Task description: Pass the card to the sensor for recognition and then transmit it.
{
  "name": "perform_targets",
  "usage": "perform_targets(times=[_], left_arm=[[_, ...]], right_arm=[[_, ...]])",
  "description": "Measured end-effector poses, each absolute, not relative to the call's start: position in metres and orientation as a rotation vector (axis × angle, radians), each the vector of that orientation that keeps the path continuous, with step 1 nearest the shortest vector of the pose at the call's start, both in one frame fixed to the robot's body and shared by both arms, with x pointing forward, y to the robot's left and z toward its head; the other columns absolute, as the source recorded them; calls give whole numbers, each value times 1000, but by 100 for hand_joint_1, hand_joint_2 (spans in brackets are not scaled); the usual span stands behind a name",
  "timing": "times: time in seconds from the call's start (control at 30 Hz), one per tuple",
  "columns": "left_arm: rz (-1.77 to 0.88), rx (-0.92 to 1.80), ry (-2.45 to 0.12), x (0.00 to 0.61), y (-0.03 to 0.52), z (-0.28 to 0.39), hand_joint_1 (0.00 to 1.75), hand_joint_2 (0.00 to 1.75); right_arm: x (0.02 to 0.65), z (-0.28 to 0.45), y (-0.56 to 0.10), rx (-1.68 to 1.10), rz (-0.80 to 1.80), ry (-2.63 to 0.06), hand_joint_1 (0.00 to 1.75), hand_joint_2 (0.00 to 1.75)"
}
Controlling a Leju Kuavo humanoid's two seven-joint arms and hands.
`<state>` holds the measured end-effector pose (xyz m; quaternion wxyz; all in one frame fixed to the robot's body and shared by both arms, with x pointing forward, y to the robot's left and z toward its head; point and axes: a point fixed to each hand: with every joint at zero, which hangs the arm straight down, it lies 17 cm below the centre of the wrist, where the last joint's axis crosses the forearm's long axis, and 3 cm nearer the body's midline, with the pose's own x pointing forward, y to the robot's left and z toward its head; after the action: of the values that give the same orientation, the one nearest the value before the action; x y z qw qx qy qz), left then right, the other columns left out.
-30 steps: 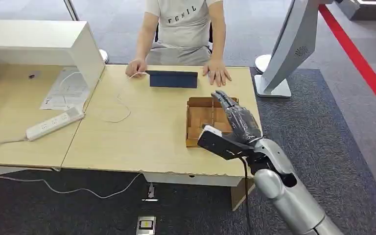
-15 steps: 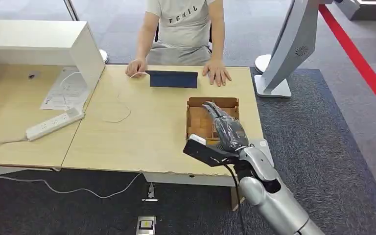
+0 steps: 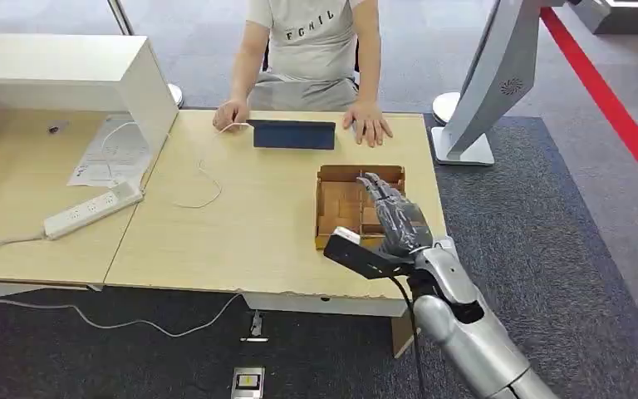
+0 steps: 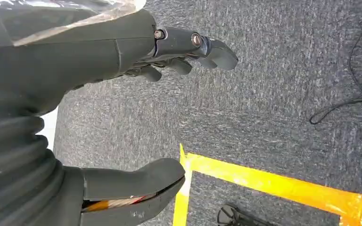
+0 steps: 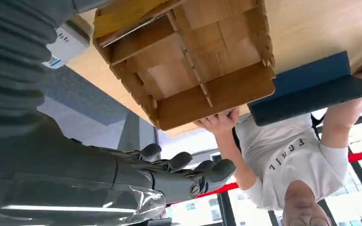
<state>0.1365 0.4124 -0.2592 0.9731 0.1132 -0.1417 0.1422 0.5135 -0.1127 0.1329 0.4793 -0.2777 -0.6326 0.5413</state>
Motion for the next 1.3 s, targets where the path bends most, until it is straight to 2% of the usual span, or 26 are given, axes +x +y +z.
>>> perform_targets(times=[1.3], left_arm=[[371,214,-296,139,413,-258,0,175]], right_arm=[[536,90,-164,-752,1378,-1471,0,175]])
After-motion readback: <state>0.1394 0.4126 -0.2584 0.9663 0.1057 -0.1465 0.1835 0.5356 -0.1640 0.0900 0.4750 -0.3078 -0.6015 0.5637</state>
